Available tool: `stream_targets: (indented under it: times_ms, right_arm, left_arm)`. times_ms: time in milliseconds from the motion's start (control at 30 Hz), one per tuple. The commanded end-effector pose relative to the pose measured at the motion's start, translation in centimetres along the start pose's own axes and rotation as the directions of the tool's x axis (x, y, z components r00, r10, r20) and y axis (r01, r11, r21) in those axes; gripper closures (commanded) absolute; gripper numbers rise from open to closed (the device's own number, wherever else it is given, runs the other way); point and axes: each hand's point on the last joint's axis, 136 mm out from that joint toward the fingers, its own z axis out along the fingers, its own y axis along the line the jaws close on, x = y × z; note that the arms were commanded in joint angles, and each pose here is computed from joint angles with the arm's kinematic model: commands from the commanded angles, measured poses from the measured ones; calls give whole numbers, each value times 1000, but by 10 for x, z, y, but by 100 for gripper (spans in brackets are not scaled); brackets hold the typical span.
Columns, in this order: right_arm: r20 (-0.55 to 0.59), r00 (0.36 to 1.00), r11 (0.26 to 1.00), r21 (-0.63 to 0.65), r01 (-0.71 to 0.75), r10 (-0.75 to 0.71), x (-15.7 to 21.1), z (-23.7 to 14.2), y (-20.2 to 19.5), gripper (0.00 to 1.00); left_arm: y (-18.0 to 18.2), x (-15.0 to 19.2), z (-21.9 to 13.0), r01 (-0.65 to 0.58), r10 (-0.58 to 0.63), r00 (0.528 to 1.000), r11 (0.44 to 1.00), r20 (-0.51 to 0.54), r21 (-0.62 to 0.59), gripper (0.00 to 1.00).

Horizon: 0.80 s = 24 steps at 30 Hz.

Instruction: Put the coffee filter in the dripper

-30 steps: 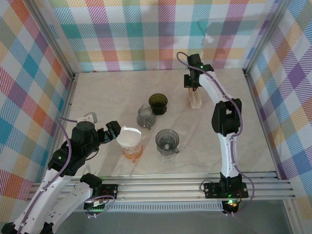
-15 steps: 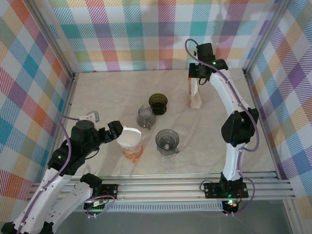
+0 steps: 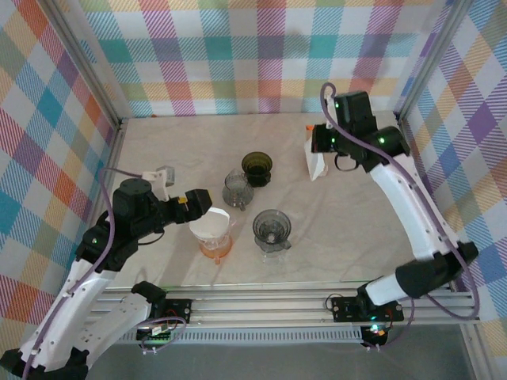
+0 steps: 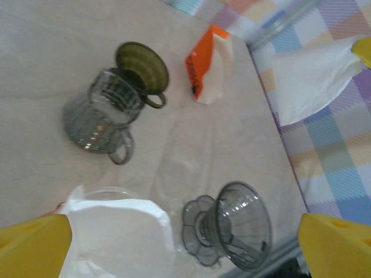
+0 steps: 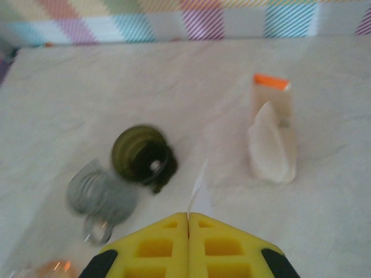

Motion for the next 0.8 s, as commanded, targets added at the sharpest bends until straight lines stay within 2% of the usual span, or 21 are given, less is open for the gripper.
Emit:
stream_targets:
  times_ms: [0, 167, 300, 433, 533, 767]
  right_arm:
    - [-157, 987, 997, -79, 10, -22, 46, -24, 24, 100]
    - [-342, 936, 982, -187, 20, -85, 84, -62, 62, 100]
    - [-500, 857, 973, -233, 8, -127, 110, -75, 89, 100]
    - [-632, 760, 975, -223, 4, -148, 132, -71, 103, 100]
    - [-687, 712, 979, -202, 9, -148, 141, -60, 109, 100]
    - [-718, 687, 992, -123, 39, -116, 143, -25, 108, 100]
  left_arm:
    - [-25, 12, 3, -57, 71, 992, 989, -104, 134, 0]
    - [-44, 19, 9, -91, 126, 980, 972, -156, 216, 0]
    - [-48, 25, 14, -125, 164, 969, 971, -184, 206, 1]
    - [-51, 26, 15, -139, 176, 968, 969, -179, 203, 1]
    - [-52, 27, 16, -140, 178, 968, 968, -179, 206, 1]
    - [-49, 34, 21, -125, 166, 966, 971, -197, 203, 1]
